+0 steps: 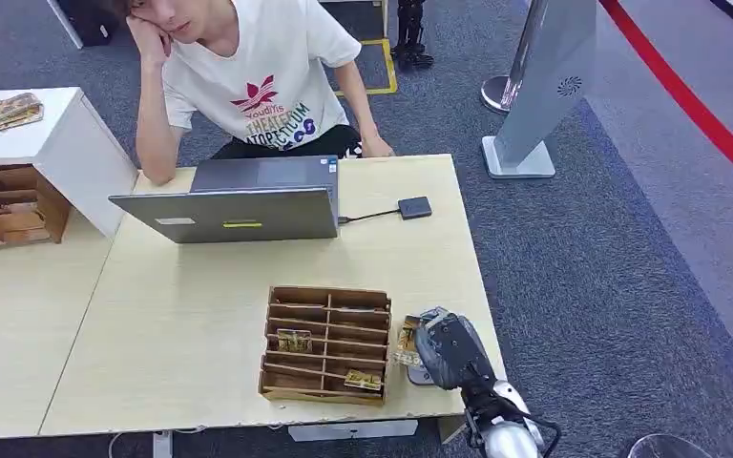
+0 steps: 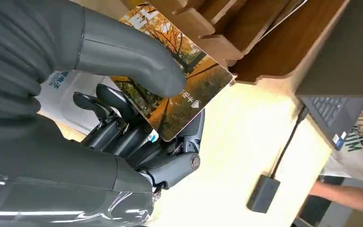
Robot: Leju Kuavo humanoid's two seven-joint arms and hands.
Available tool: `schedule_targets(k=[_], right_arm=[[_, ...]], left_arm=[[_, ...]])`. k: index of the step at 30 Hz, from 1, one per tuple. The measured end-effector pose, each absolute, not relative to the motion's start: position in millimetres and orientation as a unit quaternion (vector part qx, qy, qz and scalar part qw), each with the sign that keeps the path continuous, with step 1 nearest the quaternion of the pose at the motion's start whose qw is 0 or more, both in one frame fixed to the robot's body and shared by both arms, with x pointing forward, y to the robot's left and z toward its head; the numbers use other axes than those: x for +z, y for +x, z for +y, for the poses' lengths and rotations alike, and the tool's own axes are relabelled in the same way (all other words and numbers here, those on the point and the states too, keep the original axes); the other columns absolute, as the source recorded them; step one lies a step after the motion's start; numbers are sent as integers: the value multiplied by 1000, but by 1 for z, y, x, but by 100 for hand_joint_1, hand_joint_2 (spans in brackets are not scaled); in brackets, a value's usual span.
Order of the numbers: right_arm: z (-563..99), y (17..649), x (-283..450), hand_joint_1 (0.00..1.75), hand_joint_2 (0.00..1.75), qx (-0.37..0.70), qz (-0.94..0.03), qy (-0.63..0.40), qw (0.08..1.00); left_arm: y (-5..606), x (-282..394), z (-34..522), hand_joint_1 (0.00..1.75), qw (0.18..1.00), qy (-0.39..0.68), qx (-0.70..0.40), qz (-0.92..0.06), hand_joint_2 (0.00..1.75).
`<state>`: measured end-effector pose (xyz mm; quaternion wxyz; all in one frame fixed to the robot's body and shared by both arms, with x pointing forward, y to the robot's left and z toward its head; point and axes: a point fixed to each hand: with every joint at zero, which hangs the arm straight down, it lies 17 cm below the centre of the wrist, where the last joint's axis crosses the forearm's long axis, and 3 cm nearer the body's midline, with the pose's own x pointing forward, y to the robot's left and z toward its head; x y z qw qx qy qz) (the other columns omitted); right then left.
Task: Pass the card to the sensor for recognition and then transmit it.
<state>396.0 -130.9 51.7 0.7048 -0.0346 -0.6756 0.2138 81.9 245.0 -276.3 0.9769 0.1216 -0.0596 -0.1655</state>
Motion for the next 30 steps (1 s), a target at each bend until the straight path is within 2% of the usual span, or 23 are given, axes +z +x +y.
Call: schedule_targets(k=[30], right_arm=[[-156, 411, 15, 175, 175, 231, -641, -97, 726]], left_arm=[[83, -276, 243, 0, 976, 118, -171, -58, 0]])
